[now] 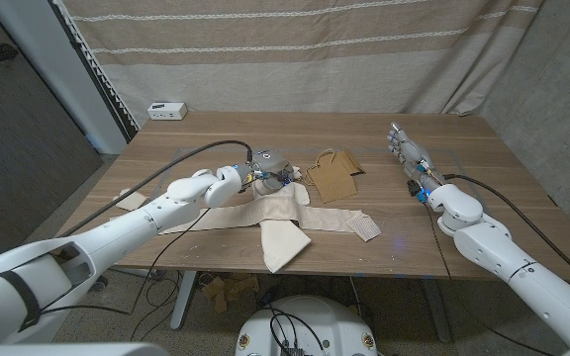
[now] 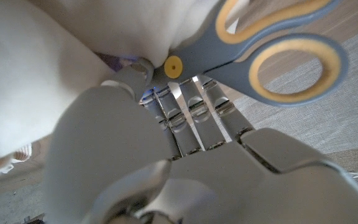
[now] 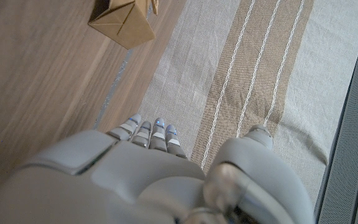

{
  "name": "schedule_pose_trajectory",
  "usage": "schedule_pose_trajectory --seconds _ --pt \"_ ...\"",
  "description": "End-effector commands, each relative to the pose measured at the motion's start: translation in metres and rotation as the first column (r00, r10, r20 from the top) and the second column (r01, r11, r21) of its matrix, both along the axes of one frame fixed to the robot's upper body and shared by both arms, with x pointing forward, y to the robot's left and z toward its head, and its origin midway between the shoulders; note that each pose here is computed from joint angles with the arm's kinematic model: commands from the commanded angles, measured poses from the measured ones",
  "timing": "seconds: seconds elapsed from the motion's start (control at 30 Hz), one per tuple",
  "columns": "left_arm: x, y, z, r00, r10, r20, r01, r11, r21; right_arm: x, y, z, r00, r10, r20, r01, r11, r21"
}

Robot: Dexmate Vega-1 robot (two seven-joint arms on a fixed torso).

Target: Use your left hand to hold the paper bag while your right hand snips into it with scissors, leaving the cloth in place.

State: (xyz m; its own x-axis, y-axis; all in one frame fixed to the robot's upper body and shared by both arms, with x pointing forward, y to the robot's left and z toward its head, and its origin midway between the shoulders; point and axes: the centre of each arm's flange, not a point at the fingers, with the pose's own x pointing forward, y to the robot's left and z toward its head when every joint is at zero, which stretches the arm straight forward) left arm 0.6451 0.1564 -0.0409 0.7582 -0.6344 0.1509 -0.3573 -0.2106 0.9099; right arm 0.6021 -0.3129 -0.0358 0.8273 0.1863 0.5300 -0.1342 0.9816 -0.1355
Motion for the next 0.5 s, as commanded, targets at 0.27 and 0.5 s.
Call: schedule_pose_trajectory --seconds 0.27,0.5 --pt "-0.015 0.011 0.025 0.998 -0.063 -0.017 0.056 0.962 -0.266 -0.004 -0.009 0.003 1.000 -0.007 -0.001 0.007 1.000 -0.013" --pt "-0.022 0.016 0.026 0.999 -0.047 0.011 0.048 0.953 -0.298 -0.004 -0.008 0.000 1.000 0.006 -0.010 -0.006 1.000 -0.015"
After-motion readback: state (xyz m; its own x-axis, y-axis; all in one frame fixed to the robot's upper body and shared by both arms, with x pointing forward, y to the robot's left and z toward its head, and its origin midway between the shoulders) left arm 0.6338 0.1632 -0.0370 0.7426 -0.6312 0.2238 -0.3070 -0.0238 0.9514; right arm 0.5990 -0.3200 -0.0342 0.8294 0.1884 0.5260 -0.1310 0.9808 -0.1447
